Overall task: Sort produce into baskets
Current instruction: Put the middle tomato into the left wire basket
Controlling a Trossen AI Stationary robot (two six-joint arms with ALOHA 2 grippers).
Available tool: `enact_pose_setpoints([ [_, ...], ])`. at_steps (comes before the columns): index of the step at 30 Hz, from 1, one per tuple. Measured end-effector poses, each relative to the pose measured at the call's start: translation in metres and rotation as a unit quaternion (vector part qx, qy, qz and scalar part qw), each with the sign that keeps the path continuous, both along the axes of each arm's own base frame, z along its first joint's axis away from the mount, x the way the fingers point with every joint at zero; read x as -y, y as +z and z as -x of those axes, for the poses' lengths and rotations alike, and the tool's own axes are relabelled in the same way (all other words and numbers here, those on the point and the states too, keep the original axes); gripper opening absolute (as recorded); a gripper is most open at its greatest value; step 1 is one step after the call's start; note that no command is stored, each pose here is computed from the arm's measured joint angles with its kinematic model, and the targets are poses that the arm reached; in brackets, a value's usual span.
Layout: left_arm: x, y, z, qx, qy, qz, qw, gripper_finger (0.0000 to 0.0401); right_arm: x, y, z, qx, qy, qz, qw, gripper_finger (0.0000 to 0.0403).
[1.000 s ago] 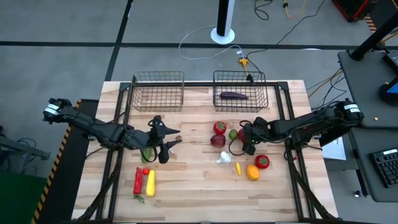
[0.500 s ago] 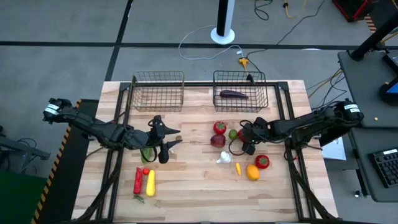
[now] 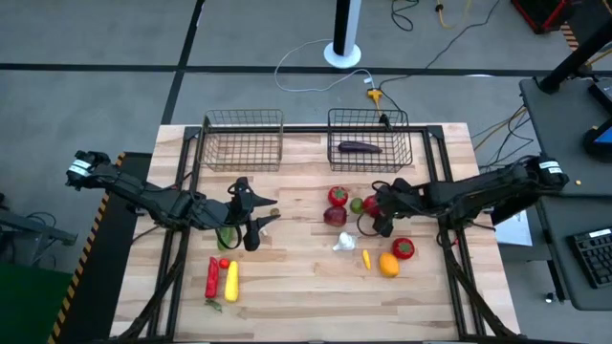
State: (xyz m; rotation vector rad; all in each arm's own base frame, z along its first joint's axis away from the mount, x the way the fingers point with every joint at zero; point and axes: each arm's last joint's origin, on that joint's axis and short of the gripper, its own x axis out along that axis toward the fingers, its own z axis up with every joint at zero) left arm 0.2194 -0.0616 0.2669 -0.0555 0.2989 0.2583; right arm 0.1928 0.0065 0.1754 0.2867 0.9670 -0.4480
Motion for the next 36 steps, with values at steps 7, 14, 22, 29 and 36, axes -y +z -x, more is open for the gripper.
enact_pose_setpoints([
  [7,0.000,-0.002,0.000,-0.006,-0.009,-0.024,1.000,0.0168,-0.004,0.044,0.001,0.192,0.022,-0.027,0.981,0.0306],
  [14,0.000,-0.009,0.001,0.093,-0.033,-0.077,0.992,0.0168,-0.007,0.069,-0.011,0.422,0.101,-0.007,0.901,0.0307],
  [22,-0.004,-0.027,0.013,0.175,-0.031,-0.104,0.979,0.0168,-0.011,0.064,-0.029,0.583,0.158,0.046,0.796,0.0308],
  [29,-0.001,-0.025,0.005,0.183,-0.032,-0.120,0.975,0.0177,-0.016,0.058,-0.059,0.633,0.196,0.057,0.746,0.0308],
  [36,0.008,-0.018,-0.020,0.171,-0.044,-0.157,0.972,0.0216,-0.016,0.061,-0.092,0.672,0.227,0.002,0.705,0.0309],
])
